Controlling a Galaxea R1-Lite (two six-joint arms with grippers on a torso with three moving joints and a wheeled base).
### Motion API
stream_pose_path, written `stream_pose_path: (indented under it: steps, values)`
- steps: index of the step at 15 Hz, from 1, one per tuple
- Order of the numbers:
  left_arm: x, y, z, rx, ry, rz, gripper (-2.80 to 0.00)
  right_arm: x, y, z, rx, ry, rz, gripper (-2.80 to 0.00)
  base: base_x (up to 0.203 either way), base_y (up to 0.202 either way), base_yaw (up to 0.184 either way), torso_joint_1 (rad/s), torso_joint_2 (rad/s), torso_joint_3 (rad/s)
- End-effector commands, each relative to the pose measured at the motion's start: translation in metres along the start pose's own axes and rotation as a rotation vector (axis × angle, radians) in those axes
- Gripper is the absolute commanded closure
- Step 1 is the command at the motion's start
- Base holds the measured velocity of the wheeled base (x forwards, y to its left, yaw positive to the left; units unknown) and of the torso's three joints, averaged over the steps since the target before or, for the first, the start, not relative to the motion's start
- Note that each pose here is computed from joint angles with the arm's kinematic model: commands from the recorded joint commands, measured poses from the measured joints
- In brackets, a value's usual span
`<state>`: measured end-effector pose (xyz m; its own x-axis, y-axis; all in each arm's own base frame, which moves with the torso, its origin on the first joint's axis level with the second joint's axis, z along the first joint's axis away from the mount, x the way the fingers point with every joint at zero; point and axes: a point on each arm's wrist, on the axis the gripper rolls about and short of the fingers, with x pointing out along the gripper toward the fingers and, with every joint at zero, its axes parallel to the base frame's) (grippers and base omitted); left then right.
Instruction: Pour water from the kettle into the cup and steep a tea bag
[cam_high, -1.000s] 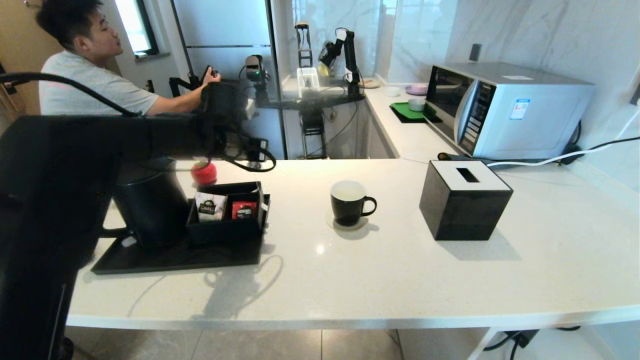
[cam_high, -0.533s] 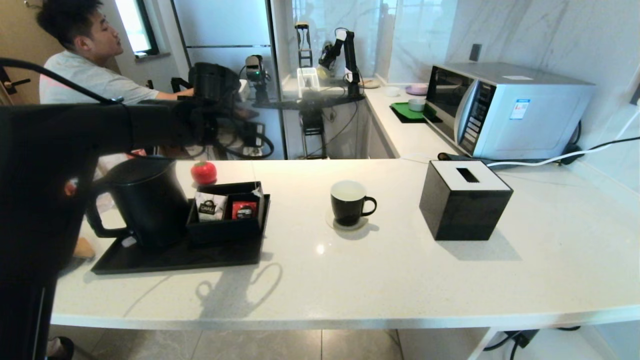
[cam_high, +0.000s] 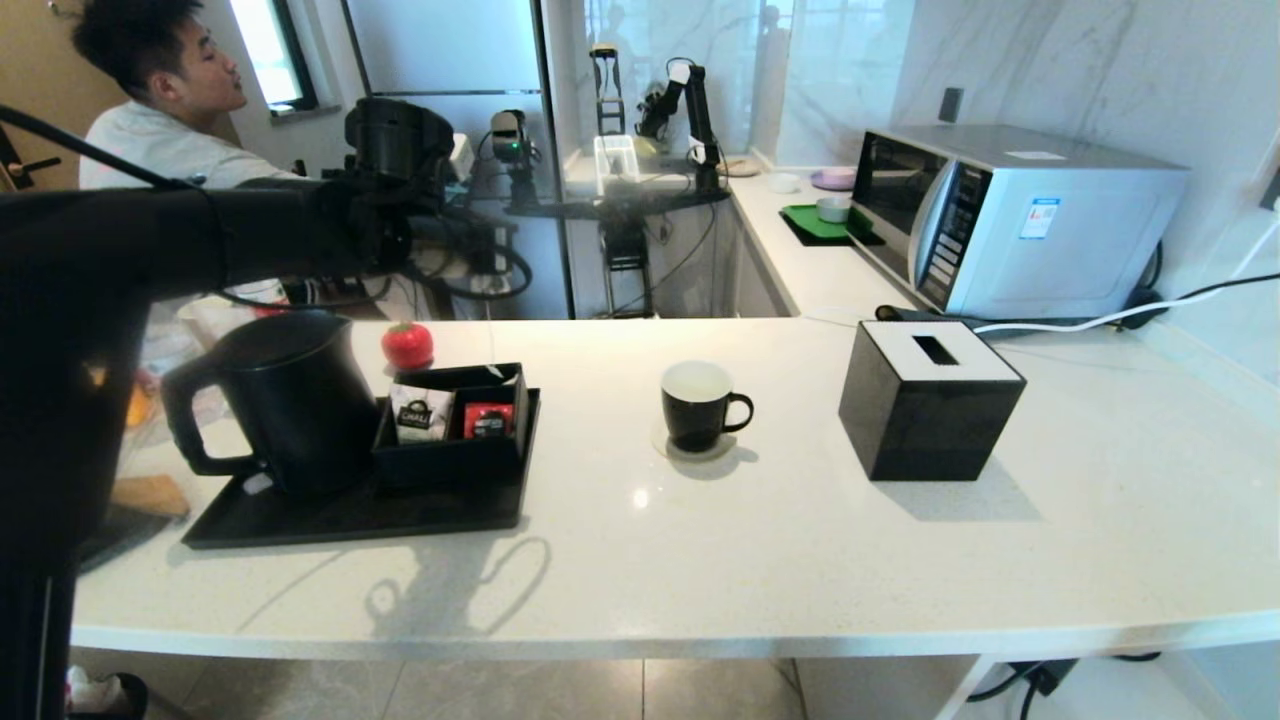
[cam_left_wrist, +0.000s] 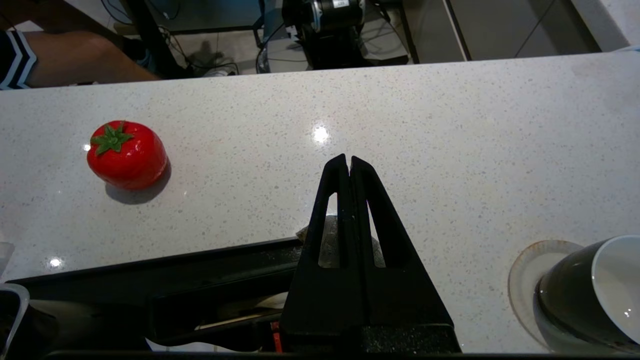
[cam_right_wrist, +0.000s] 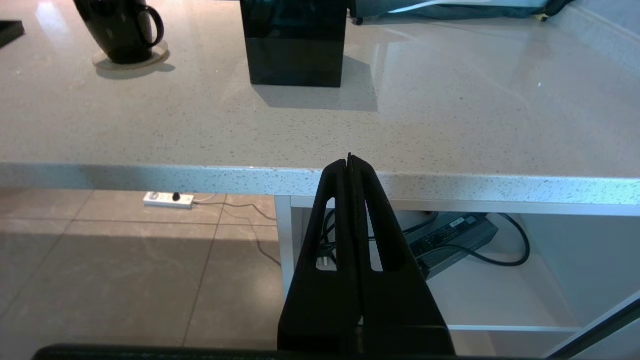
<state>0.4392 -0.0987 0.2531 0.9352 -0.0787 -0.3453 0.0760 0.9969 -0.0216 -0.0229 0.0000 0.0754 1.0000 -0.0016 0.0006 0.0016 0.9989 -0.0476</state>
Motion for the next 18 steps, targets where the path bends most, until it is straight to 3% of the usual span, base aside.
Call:
stream_pose_path:
  steps: [1, 6, 9, 11, 14, 18]
  values:
    - [-0.007, -0.001, 0.006, -0.002, -0.018, -0.003, 0.0, 0.0, 0.0, 0.0, -0.029, 0.003, 0.011, 0.0, 0.0, 0.0, 0.0, 0.0, 0.0, 0.0]
    - [-0.023, -0.009, 0.017, -0.013, -0.052, -0.029, 0.0, 0.0, 0.0, 0.003, -0.055, -0.022, 0.015, 0.0, 0.0, 0.0, 0.0, 0.0, 0.0, 0.0]
    - [-0.038, -0.021, 0.024, -0.021, -0.074, -0.06, 0.0, -0.006, 0.001, 0.026, -0.061, -0.08, 0.111, 0.0, 0.0, 0.0, 0.0, 0.0, 0.0, 0.0]
    - [-0.049, -0.032, 0.026, -0.017, -0.083, -0.089, 0.0, 0.002, 0.001, 0.046, -0.058, -0.029, 0.161, 0.0, 0.0, 0.0, 0.0, 0.0, 0.0, 0.0]
    - [-0.066, -0.047, 0.028, -0.022, -0.09, -0.134, 0.0, 0.033, 0.001, 0.087, -0.051, 0.051, 0.264, 0.0, 0.0, 0.0, 0.0, 0.0, 0.0, 0.0]
    - [-0.09, -0.058, 0.03, -0.014, -0.095, -0.17, 0.0, 0.118, 0.01, 0.128, -0.044, 0.106, 0.43, 0.0, 0.0, 0.0, 0.0, 0.0, 0.0, 0.0]
